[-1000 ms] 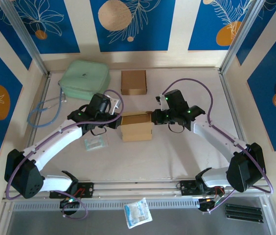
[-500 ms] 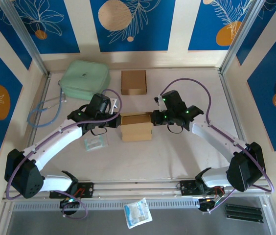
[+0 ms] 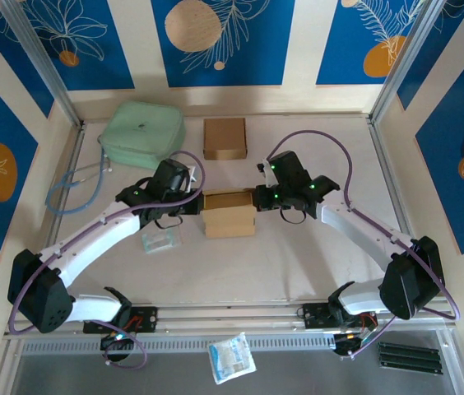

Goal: Fold the paper box

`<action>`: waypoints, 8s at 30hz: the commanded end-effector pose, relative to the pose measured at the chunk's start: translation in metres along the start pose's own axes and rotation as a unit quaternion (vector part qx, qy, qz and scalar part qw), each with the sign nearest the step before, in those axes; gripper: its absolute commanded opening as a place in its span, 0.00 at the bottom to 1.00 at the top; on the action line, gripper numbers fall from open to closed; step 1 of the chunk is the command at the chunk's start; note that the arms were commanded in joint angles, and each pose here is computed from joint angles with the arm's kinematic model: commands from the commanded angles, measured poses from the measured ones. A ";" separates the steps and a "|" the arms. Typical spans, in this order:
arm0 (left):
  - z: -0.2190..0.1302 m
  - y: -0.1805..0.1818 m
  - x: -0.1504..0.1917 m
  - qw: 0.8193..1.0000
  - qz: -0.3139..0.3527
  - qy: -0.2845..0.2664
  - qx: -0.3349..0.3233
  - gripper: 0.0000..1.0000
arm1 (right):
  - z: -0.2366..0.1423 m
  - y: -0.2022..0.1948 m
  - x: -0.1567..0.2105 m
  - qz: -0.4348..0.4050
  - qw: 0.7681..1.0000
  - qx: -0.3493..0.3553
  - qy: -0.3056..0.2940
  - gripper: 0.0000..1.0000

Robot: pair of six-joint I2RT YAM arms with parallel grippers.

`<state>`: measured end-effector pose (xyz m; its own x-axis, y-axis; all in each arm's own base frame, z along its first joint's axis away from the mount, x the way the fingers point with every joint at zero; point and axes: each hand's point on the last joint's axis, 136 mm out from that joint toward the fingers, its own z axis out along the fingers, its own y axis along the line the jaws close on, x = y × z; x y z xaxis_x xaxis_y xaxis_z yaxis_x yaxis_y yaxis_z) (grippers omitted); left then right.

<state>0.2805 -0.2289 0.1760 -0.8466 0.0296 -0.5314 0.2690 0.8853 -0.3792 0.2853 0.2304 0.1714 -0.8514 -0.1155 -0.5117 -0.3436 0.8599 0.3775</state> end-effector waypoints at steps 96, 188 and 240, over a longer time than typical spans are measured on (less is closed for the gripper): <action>-0.036 0.008 0.010 0.999 -0.016 -0.049 -0.008 0.54 | 0.008 -0.003 0.033 0.056 0.996 0.005 0.072 0.33; 0.178 0.072 -0.048 0.995 -0.095 -0.018 -0.039 0.49 | 0.170 -0.048 -0.083 0.177 0.981 -0.024 0.074 0.44; -0.002 0.244 -0.039 0.886 0.106 -0.390 -0.227 0.99 | 0.005 -0.235 -0.033 -0.028 0.932 0.149 -0.328 0.99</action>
<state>0.3617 -0.0054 0.0863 -0.3268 0.1179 -0.9377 -0.0482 0.9888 0.1411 0.3801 0.0309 0.0642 -0.5126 0.1185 -0.8504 -0.1383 0.9661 0.2180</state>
